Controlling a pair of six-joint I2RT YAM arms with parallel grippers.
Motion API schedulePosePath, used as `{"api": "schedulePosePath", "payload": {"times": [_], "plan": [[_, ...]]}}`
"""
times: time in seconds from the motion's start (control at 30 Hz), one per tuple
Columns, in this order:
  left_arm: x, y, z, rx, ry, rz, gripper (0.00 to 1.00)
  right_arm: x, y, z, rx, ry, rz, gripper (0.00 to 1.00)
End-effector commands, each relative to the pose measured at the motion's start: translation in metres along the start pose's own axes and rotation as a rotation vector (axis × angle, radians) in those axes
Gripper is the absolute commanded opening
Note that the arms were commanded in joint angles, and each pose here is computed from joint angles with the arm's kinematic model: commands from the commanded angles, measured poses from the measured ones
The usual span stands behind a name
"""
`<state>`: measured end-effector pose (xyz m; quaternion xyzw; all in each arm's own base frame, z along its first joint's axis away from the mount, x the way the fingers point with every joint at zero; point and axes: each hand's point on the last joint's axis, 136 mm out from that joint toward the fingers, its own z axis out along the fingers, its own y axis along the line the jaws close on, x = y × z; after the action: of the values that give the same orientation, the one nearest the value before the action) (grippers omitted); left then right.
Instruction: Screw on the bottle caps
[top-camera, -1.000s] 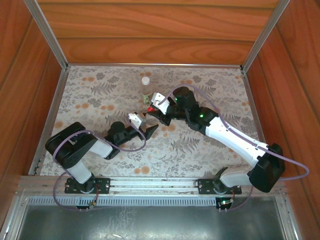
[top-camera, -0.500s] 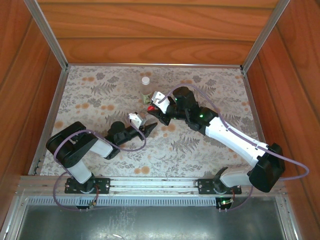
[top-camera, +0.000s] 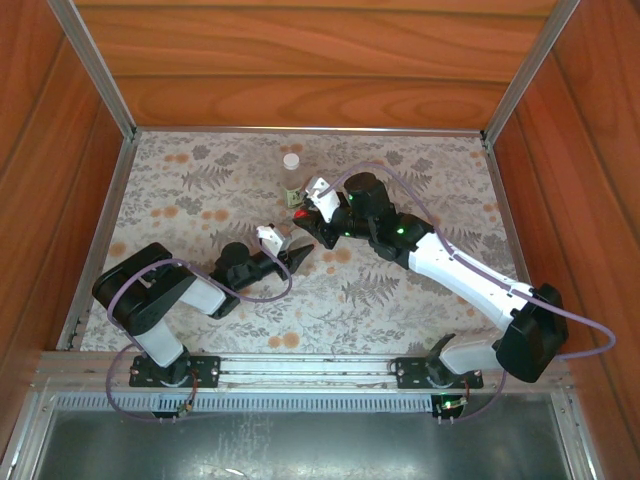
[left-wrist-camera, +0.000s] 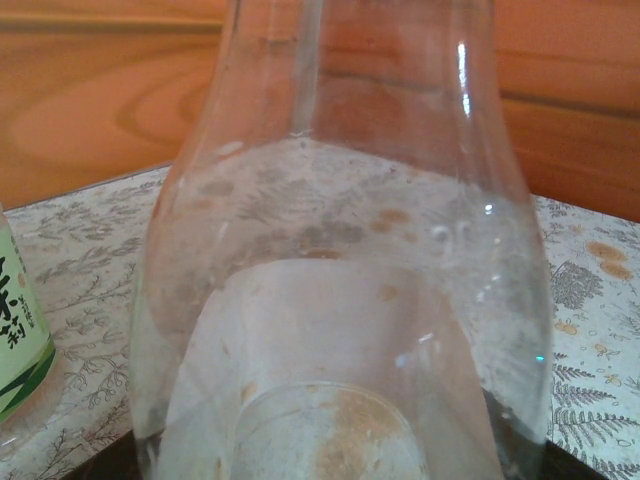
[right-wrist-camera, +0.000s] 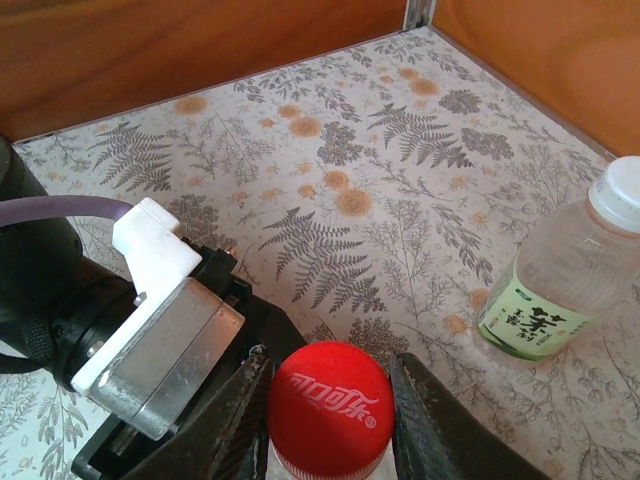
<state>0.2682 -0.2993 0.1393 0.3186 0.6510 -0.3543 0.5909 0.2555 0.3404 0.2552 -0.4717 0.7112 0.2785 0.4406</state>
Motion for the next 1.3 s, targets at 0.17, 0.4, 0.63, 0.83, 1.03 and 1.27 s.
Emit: {"api": "schedulePosePath", "payload": {"times": [0.17, 0.4, 0.63, 0.83, 1.03, 1.27], "plan": [[-0.014, 0.002, 0.002, 0.012, -0.05, -0.011, 0.5, 0.03, 0.005, 0.005, -0.014, 0.065, 0.043, 0.37], [-0.015, 0.001, 0.003, 0.018, -0.052, -0.019, 0.5, 0.036, 0.003, 0.009, 0.003, 0.058, 0.033, 0.39], [-0.013, 0.001, 0.003, 0.021, -0.049, -0.02, 0.5, 0.03, 0.002, 0.008, 0.006, 0.043, 0.026, 0.45], [-0.013, 0.001, 0.003, 0.021, -0.048, -0.019, 0.5, 0.03, 0.002, 0.003, 0.015, 0.037, 0.018, 0.68], [-0.011, 0.001, 0.003, 0.019, -0.043, -0.017, 0.5, 0.022, 0.006, -0.01, 0.012, -0.004, -0.011, 0.77], [-0.01, 0.002, 0.002, 0.018, -0.04, -0.014, 0.5, -0.008, 0.007, -0.041, -0.032, -0.144, 0.022, 0.76]]}}
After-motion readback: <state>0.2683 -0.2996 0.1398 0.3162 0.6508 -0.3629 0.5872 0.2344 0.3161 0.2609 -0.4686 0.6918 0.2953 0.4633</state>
